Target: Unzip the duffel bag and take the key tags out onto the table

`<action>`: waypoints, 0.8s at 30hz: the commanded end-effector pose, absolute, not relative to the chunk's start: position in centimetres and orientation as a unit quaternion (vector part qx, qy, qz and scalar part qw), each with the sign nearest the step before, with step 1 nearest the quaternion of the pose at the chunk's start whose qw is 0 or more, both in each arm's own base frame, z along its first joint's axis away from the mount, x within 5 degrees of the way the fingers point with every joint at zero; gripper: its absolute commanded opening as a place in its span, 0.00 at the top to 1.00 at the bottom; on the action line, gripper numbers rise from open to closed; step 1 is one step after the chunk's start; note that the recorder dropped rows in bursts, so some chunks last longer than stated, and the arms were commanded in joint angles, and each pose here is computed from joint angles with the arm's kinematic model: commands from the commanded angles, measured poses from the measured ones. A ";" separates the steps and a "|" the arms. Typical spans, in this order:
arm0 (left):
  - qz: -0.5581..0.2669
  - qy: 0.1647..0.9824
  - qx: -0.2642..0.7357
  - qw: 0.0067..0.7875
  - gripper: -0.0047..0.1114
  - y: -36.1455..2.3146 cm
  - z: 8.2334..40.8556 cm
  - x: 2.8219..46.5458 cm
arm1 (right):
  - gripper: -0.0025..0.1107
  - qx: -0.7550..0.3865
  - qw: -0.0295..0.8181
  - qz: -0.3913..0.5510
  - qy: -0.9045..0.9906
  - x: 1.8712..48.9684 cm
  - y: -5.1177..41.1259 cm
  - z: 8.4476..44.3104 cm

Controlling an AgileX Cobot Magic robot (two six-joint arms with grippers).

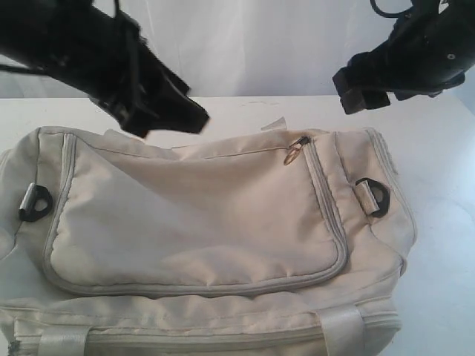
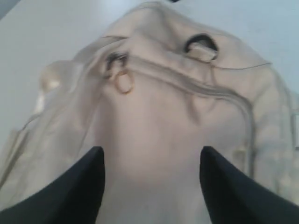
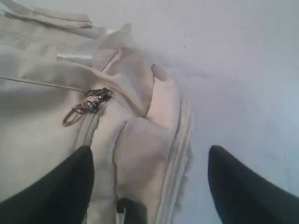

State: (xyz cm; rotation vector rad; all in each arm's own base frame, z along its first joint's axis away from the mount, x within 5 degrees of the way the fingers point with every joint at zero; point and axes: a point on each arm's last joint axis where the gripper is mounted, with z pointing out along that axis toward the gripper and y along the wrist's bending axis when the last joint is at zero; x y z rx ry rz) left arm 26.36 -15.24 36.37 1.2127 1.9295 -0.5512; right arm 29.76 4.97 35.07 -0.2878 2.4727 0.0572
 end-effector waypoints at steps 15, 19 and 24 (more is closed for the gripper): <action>-0.139 0.728 0.488 0.461 0.40 -25.7 27.0 29.7 | 0.46 -0.022 0.289 0.094 0.952 29.1 1.2 30.5; -0.107 0.735 0.469 0.478 0.41 -26.1 25.4 31.0 | 0.46 -0.016 0.302 0.099 0.948 29.0 1.2 29.6; -0.095 0.741 0.444 0.495 0.45 -26.4 24.9 32.1 | 0.46 -0.016 0.304 0.098 0.947 29.0 1.3 29.4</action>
